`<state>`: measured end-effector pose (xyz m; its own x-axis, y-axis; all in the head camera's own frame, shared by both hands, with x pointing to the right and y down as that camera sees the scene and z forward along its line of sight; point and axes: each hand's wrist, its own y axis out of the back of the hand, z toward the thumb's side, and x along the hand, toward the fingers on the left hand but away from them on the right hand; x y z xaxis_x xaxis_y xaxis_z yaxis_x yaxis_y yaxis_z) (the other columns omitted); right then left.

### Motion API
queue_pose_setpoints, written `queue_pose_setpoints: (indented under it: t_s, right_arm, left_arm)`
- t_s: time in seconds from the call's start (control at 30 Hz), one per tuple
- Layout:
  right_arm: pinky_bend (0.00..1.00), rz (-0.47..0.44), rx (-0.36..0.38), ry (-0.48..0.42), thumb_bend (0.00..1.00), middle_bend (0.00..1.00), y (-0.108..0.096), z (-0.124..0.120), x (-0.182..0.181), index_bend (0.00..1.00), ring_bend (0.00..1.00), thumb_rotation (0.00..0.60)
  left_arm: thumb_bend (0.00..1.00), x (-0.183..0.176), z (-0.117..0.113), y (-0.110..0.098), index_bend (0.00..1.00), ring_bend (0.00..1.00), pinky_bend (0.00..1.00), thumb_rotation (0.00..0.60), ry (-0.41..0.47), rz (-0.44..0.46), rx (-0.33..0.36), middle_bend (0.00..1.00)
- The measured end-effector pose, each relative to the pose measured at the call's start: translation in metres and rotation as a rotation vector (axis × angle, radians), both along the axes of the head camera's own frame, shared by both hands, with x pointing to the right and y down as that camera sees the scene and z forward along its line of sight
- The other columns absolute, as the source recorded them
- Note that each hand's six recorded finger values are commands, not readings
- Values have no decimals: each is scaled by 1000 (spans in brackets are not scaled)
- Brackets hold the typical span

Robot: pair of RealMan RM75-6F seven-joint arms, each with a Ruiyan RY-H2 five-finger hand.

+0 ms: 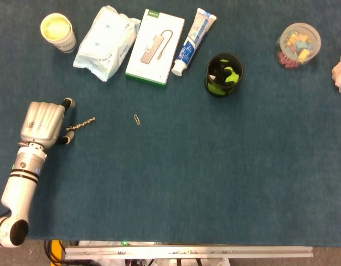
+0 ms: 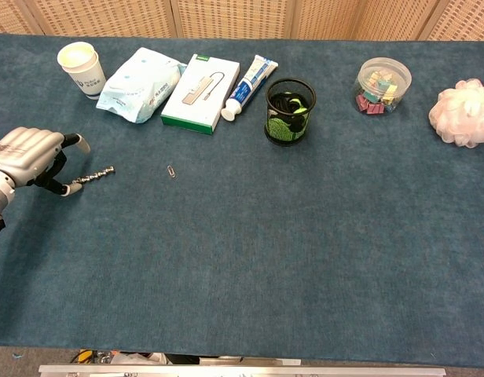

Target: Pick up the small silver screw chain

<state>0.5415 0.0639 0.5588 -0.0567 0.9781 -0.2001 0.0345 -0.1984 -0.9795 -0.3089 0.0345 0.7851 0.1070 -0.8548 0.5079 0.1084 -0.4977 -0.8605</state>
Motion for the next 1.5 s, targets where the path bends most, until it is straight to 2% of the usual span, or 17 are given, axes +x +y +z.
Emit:
queue_pose_setpoints:
  t_s: [0.47, 1.03, 1.17, 1.5]
  right_arm:
    - [186, 12, 12, 1, 0, 290, 6, -5, 5, 120, 133, 600]
    - [186, 19, 5, -5, 0, 290, 6, -1, 9, 121, 133, 600]
    - [186, 25, 8, -7, 0, 291, 6, -2, 11, 120, 133, 600]
    - [186, 35, 12, -7, 0, 291, 8, -3, 14, 120, 133, 600]
  left_arm:
    - [210, -7, 2, -23, 306, 861, 947, 600, -35, -59, 35, 831]
    - [211, 0, -1, -13, 429, 864, 947, 600, -64, -20, -1, 833]
    - [239, 2, 0, -13, 468, 866, 947, 600, -62, -25, -5, 835]
    - [286, 4, 3, -16, 471, 867, 947, 600, -77, -25, -14, 836]
